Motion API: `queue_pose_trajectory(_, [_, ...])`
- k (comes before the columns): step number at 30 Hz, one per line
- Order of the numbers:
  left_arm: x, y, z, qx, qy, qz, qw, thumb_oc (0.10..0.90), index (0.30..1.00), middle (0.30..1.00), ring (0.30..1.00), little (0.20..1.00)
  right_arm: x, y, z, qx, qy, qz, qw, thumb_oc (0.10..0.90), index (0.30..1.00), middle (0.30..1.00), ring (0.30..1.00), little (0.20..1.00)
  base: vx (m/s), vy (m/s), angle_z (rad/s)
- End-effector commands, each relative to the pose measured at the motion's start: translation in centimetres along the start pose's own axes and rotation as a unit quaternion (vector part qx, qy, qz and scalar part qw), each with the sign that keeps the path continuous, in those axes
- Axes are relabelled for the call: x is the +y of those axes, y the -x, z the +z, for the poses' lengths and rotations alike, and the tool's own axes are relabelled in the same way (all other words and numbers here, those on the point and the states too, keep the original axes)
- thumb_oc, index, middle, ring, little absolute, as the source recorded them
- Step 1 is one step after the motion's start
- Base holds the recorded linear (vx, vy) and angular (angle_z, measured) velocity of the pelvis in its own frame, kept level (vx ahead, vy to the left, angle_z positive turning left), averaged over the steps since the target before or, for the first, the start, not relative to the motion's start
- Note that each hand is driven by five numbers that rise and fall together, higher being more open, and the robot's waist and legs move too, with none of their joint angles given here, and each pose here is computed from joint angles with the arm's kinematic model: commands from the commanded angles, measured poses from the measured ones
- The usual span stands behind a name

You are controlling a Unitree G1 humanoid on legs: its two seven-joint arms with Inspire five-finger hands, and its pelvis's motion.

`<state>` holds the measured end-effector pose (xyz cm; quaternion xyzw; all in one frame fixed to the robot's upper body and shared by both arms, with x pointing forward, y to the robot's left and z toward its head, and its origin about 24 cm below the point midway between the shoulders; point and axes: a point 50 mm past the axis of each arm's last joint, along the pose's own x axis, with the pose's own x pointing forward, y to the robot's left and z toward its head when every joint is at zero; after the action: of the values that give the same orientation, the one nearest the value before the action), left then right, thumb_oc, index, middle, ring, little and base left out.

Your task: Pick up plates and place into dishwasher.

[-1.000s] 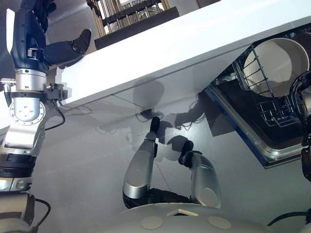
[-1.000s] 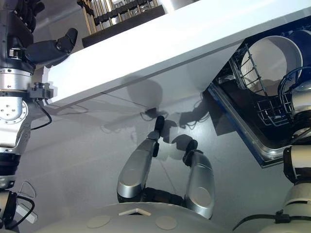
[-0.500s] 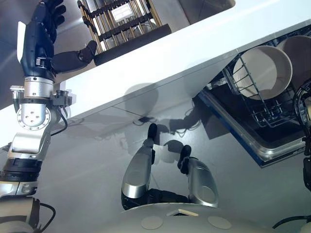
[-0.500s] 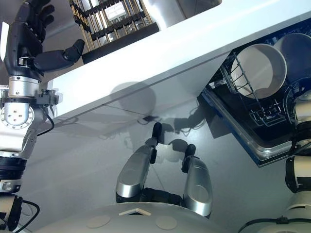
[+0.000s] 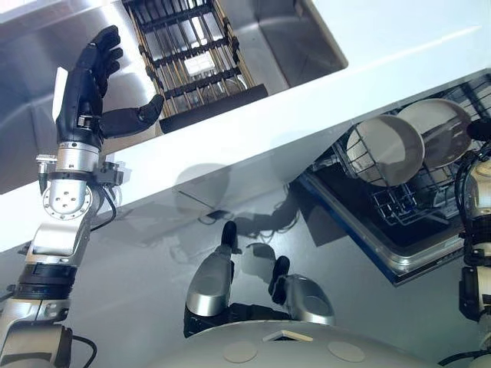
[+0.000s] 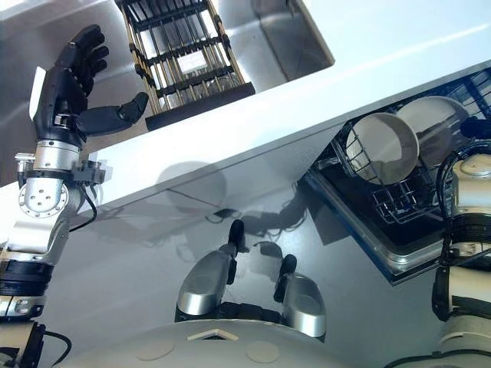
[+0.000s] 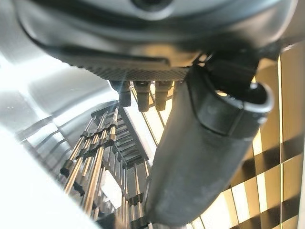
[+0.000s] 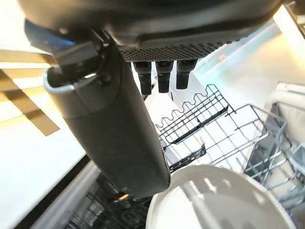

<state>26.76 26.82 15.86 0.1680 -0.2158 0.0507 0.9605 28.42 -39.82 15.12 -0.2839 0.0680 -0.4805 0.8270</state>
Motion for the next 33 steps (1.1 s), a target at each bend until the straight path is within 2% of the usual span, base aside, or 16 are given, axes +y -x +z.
queue_pose_trajectory(1, [1.0,0.3,1.4,-0.051,-0.012,0.021,0.998,0.8,0.9,0.9,0.9,0.9,-1.3,0.5,1.1,-0.087,0.034,-0.025,0.995,0.8,0.9,0.9,0.9,0.9,0.01,0.051,0.0])
queue_pose_trajectory(4, [1.1,0.5,1.1,-0.048,-0.01,0.024,0.999,0.8,0.9,0.9,0.9,0.9,-1.0,0.9,0.2,-0.07,0.004,-0.03,0.997,0.8,0.9,0.9,0.9,0.9,0.0,0.071,-0.04])
queue_pose_trajectory(9, [1.1,1.3,0.4,-0.04,-0.005,0.043,0.998,0.8,0.9,0.9,0.9,0.9,0.1,2.7,-2.7,-0.011,-0.117,-0.032,0.993,0.8,0.9,0.9,0.9,0.9,-0.03,0.101,-0.08])
queue_pose_trajectory(13, [1.3,2.1,-0.3,-0.03,-0.005,0.058,0.998,0.8,0.9,0.9,0.9,0.9,1.7,4.8,-5.1,0.053,-0.239,0.006,0.969,0.8,0.9,0.9,0.9,0.9,-0.05,0.095,-0.12])
queue_pose_trajectory(16, [1.4,2.6,-0.8,-0.019,-0.004,0.063,0.998,0.8,0.9,0.9,0.9,0.9,3.0,6.5,-6.4,0.065,-0.32,0.059,0.943,0.8,0.9,0.9,0.9,0.9,-0.03,0.076,-0.09])
queue_pose_trajectory(21, [1.7,3.3,-1.5,-0.003,0.011,0.066,0.998,0.8,0.9,0.9,0.9,0.9,4.5,9.0,-7.3,0.053,-0.328,0.099,0.938,0.8,0.9,0.9,0.9,0.9,-0.02,0.038,-0.08])
queue_pose_trajectory(33, [3.0,2.8,-2.3,0.027,-0.004,0.041,0.999,0.8,0.9,0.9,0.9,0.9,6.4,11.3,-9.7,0.094,-0.349,0.154,0.919,0.8,0.9,0.9,0.9,0.9,0.03,0.011,-0.06])
